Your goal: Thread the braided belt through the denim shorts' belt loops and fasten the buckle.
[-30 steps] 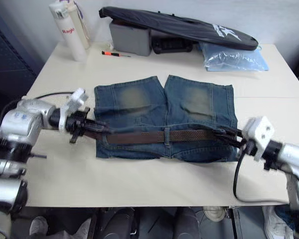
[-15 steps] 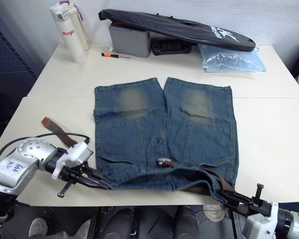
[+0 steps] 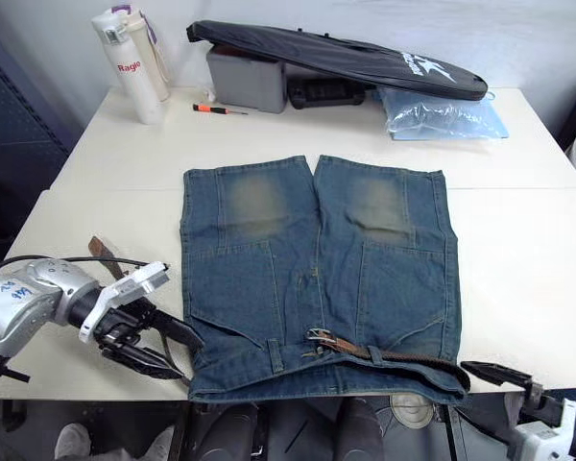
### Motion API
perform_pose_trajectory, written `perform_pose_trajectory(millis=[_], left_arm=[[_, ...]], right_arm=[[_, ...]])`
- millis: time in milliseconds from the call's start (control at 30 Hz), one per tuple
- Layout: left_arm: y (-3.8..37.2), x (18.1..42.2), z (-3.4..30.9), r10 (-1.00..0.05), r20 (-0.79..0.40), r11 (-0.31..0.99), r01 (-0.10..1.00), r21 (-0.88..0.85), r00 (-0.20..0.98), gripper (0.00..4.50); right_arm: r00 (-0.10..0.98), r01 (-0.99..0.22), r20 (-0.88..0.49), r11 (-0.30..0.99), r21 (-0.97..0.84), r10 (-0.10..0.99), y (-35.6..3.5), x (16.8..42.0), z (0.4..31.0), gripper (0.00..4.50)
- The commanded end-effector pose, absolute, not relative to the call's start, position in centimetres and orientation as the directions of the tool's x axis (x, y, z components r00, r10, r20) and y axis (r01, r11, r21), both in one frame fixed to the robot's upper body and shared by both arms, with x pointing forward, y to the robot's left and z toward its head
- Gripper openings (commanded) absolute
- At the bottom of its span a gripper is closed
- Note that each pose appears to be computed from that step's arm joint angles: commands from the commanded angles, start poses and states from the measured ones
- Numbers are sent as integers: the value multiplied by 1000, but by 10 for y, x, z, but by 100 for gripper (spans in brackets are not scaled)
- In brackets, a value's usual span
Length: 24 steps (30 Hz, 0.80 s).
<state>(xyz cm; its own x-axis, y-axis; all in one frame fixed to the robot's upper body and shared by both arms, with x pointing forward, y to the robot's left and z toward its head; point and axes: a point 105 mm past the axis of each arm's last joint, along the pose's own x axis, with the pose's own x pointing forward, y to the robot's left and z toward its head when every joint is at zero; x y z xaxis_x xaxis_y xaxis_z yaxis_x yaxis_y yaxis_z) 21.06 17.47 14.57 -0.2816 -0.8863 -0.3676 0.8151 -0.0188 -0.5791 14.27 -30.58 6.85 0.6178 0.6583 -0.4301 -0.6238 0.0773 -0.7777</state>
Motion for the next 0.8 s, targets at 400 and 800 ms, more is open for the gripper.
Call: perform_pose_trajectory(millis=[400, 800], left_arm=[[179, 261, 199, -985, -162, 17, 901, -433, -59, 449], [175, 371, 148, -664, -544, 654, 752, -89, 513, 449]], right_arm=[[854, -511, -377, 437, -740, 360, -381, 222, 134, 450], [582, -811, -602, 439, -385, 547, -247, 302, 165, 450]])
